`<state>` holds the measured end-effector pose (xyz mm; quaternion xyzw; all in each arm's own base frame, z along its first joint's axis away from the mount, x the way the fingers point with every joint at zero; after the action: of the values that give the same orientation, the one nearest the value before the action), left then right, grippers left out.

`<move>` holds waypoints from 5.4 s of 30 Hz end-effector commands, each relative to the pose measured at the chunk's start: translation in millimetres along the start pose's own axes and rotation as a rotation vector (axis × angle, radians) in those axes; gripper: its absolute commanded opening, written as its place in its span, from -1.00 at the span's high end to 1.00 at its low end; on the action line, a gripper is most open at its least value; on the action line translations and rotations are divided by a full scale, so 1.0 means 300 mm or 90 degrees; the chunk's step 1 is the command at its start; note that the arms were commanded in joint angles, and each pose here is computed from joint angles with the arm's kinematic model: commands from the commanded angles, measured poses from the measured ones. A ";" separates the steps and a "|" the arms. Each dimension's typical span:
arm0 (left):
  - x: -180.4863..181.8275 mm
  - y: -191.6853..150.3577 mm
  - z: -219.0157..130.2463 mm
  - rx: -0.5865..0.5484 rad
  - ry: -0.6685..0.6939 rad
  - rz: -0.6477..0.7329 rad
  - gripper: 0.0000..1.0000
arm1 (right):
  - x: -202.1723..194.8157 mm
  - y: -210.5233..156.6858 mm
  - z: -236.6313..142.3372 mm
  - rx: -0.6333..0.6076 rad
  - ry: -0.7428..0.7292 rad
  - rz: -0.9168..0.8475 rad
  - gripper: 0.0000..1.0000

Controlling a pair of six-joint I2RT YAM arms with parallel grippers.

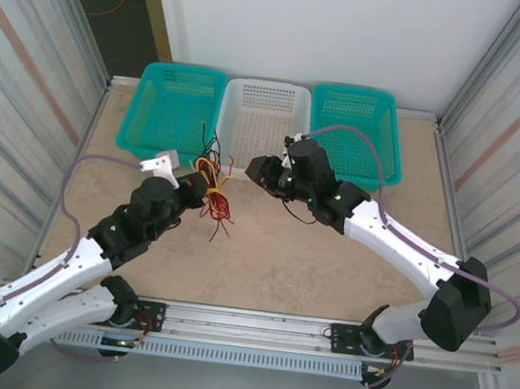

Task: Untangle the cables

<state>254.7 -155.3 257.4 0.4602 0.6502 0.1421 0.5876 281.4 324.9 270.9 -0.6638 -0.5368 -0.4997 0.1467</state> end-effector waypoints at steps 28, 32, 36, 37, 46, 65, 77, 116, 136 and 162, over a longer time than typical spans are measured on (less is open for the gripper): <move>-0.198 0.186 -0.063 -0.103 -0.406 -0.322 1.00 | -0.206 0.162 0.050 0.006 -0.047 0.037 1.00; -0.234 0.248 -0.095 -0.143 -0.429 -0.338 1.00 | -0.227 0.101 0.130 0.022 0.010 0.063 1.00; -0.239 0.315 -0.112 -0.189 -0.439 -0.349 1.00 | -0.197 -0.007 0.190 0.034 0.071 0.056 1.00; -0.240 0.328 -0.113 -0.201 -0.440 -0.348 1.00 | -0.196 -0.040 0.211 0.048 0.076 0.061 1.00; -0.169 0.450 -0.074 -0.284 -0.409 -0.361 1.00 | -0.130 -0.277 0.231 0.114 0.159 0.090 1.00; 0.005 0.449 -0.027 -0.353 -0.109 -0.137 1.00 | 0.452 -0.308 -0.338 0.041 0.257 -0.344 1.00; 0.007 0.270 -0.005 -0.195 -0.146 -0.063 1.00 | 0.474 0.095 -0.527 -0.126 0.151 -0.308 1.00; -0.446 0.635 -0.173 -0.341 -0.552 -0.231 1.00 | -0.229 -0.106 0.325 0.114 -0.033 0.002 1.00; -0.172 0.717 -0.060 -0.530 -0.191 -0.179 1.00 | 0.270 -0.495 0.014 0.178 0.101 -0.375 1.00; 0.034 0.409 0.054 -0.287 -0.100 0.028 1.00 | 0.549 0.147 -0.724 -0.217 0.187 -0.379 1.00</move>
<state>327.4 -79.4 352.5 0.2798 0.5539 0.2549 0.7416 198.0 279.4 481.4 -0.4085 -0.6330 -0.6569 -0.0300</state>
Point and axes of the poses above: each hand's point on the last joint's axis, 136 mm out from that joint toward the fingers, its own z axis out along the fingers, its own x axis along the line the jaws close on, y = z × x, the point moved 2 cm from there along -z, back along the fingers, and after that the axes turned 2 degrees about z, right-handed, at the moved point
